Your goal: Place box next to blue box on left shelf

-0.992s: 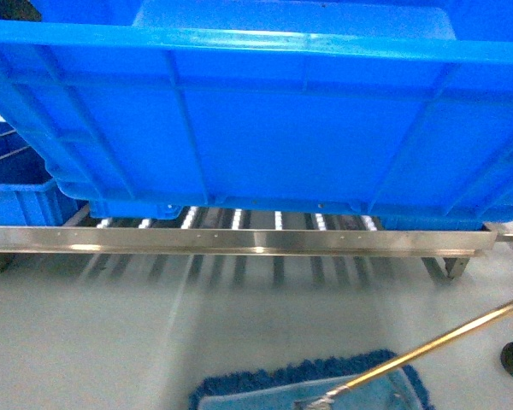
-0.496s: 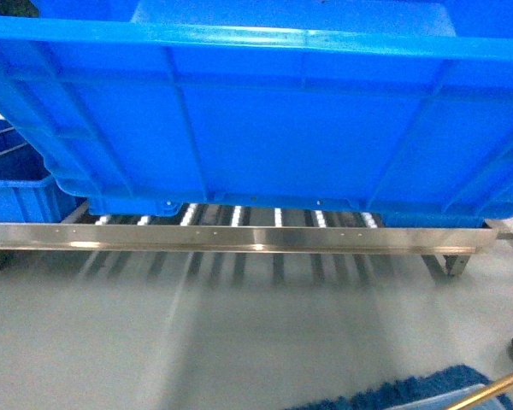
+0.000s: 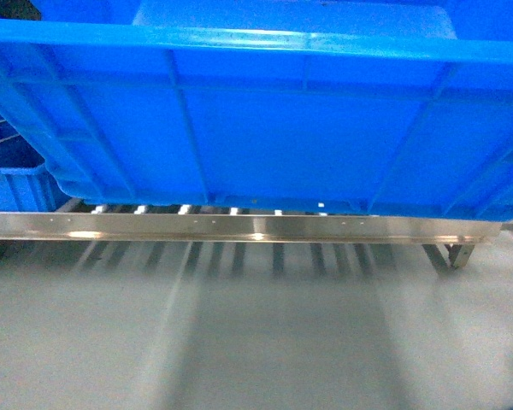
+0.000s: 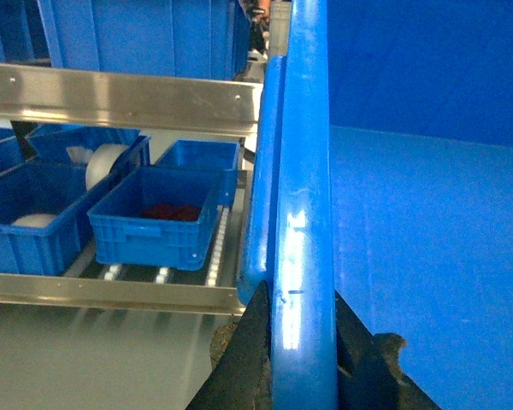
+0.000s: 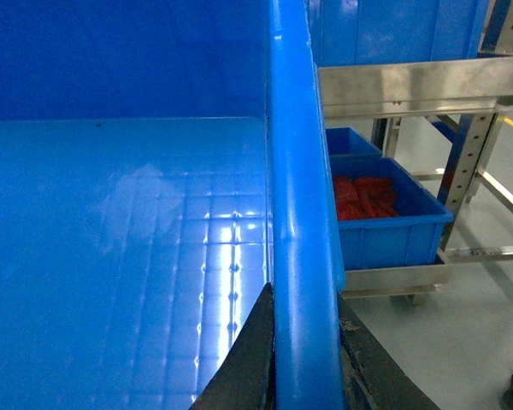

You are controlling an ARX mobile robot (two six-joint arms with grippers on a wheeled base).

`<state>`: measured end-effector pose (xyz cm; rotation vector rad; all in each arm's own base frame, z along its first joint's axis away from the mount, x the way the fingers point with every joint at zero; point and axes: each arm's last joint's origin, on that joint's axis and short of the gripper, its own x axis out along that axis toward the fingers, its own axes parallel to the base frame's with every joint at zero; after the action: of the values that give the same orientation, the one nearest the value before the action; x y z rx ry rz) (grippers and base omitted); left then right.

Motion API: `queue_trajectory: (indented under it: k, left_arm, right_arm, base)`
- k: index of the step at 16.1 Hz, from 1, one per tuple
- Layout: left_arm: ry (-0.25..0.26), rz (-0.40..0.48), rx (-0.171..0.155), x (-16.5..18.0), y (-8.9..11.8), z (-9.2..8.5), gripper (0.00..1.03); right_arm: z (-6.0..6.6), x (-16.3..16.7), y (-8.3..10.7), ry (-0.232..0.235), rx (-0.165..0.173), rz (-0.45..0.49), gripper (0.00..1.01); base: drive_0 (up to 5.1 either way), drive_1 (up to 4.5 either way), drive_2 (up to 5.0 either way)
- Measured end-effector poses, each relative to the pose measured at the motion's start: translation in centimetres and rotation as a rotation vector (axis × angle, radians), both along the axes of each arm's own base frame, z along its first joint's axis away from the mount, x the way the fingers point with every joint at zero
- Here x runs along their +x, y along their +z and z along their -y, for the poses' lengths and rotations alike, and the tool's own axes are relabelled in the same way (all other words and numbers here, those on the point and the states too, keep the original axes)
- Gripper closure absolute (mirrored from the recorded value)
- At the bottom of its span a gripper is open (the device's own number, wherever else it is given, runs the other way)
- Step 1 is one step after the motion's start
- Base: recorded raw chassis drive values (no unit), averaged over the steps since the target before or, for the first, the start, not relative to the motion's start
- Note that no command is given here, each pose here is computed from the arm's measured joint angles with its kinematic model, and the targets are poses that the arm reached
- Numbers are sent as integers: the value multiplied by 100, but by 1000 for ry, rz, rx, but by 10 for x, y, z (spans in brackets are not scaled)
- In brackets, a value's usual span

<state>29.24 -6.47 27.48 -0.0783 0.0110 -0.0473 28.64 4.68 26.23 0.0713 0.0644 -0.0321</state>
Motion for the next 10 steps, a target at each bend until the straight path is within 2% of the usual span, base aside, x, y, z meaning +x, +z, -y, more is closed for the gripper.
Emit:
queue_trajectory:
  k: [10]
  left_arm:
    - [-1,-3,-1,0,0,0,94]
  right_arm:
    - [0,0,0,0,0,-2,92]
  base:
    - [0,0,0]
